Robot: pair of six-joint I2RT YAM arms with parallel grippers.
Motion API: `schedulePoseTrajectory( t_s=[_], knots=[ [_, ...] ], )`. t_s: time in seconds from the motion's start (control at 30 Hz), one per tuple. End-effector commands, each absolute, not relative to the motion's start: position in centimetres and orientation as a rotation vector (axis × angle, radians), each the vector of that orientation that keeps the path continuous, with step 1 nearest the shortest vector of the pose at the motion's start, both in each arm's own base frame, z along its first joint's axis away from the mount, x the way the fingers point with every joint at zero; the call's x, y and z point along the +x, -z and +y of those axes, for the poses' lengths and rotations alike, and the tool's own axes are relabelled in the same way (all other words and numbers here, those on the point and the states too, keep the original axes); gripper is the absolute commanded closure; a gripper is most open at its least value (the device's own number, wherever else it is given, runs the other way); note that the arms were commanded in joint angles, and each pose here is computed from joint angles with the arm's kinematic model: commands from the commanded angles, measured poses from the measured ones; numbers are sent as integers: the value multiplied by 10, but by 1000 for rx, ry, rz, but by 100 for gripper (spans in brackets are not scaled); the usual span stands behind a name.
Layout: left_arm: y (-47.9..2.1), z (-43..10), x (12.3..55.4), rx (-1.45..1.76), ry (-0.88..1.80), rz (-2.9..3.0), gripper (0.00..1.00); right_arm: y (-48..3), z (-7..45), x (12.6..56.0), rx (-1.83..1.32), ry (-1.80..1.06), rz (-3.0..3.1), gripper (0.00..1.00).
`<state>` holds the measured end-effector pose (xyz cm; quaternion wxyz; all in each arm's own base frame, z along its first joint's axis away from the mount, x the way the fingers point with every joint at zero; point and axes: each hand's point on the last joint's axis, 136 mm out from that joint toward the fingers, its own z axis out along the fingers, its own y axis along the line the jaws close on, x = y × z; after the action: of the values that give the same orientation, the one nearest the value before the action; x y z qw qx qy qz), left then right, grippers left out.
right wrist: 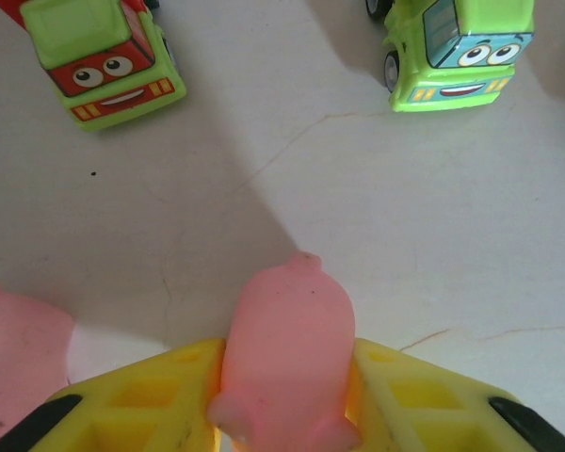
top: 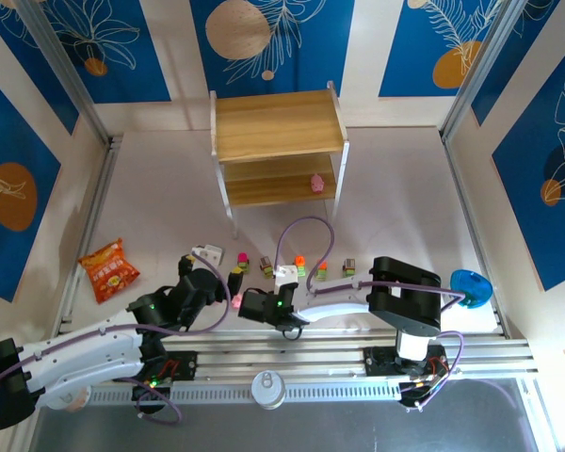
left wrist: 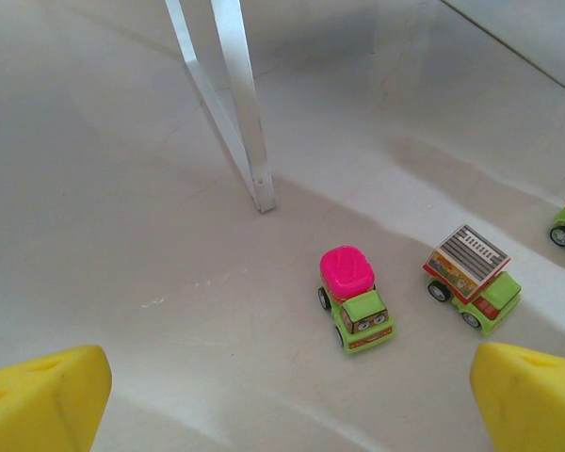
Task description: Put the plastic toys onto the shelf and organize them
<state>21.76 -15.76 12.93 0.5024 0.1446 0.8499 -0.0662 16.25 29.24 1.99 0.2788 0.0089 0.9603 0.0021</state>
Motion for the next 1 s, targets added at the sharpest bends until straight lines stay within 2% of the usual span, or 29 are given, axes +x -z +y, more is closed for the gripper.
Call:
schedulePoseTrajectory(
  t_s=[0.0, 0.47, 0.97],
  knots=[
    [-129, -156, 218, 332, 148, 2051, 2, -23, 283, 162, 41, 29, 2557, 65],
    [-129, -156, 219, 332, 146, 2048, 2, -88, 271, 177, -50, 11, 2397, 68],
    [-128, -157, 219, 339, 144, 2049, 2, -156, 265, 246, -137, -126, 2355, 70]
  ],
)
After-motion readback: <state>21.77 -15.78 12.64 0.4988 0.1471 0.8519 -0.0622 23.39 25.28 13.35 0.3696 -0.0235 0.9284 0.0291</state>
